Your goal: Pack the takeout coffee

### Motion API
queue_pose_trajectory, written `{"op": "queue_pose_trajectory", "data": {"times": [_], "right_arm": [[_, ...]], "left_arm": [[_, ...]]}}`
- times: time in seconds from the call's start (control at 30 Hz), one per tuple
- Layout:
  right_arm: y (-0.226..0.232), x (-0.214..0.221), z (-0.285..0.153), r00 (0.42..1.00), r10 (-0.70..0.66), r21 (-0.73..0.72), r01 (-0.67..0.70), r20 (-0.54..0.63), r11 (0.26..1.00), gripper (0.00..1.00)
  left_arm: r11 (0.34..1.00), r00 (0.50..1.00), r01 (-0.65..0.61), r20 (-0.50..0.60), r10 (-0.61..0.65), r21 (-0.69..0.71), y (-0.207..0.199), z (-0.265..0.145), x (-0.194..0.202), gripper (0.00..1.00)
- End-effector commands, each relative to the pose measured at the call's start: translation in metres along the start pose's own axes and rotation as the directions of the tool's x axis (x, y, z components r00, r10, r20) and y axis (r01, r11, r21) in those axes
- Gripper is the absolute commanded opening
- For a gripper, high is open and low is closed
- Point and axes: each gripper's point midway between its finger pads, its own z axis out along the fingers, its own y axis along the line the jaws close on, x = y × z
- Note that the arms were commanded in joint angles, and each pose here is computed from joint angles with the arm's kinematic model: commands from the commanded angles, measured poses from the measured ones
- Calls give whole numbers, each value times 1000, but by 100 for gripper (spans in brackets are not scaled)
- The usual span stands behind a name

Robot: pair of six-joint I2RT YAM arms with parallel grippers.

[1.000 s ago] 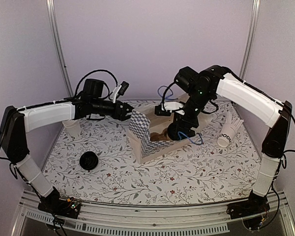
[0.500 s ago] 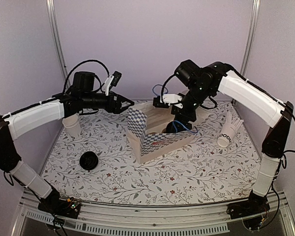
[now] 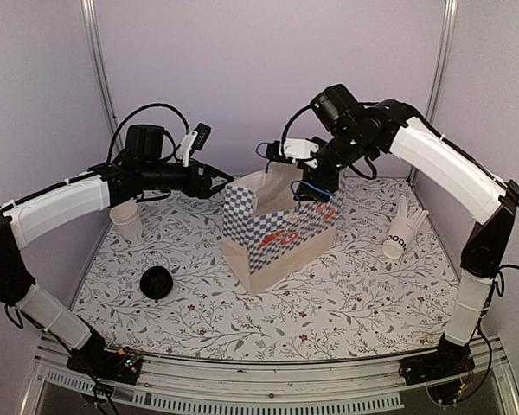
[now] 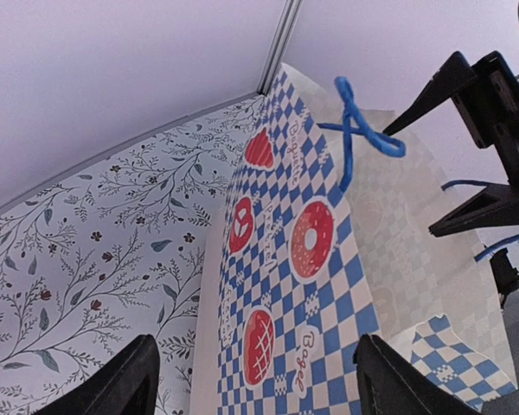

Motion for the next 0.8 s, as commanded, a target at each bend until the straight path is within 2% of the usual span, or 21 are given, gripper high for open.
{"op": "queue_pose_trajectory", "data": {"times": [0.0,0.23,0.53,0.67,0.77], "right_arm": [[-42,-25,-37,994,-43,199,22,99,980,82],[-72,-36,-56,988,-127,350,87,92,933,79],[-98,-37,-110,984,-128,487,51,125,872,76],[-114,-4,-130,990,-41,498,-34,138,866,73],[-120,44,-120,989,83,458,-128,119,880,71]], "left_arm": [[1000,999,-9,52,10,-22,1,-11,-19,80],[999,997,-19,77,23,-46,-2,-24,-29,80],[994,984,-68,159,81,-87,-21,-63,-67,80],[992,975,-94,193,109,-84,-37,-77,-82,80],[990,969,-123,208,134,-65,-54,-83,-88,81]]}}
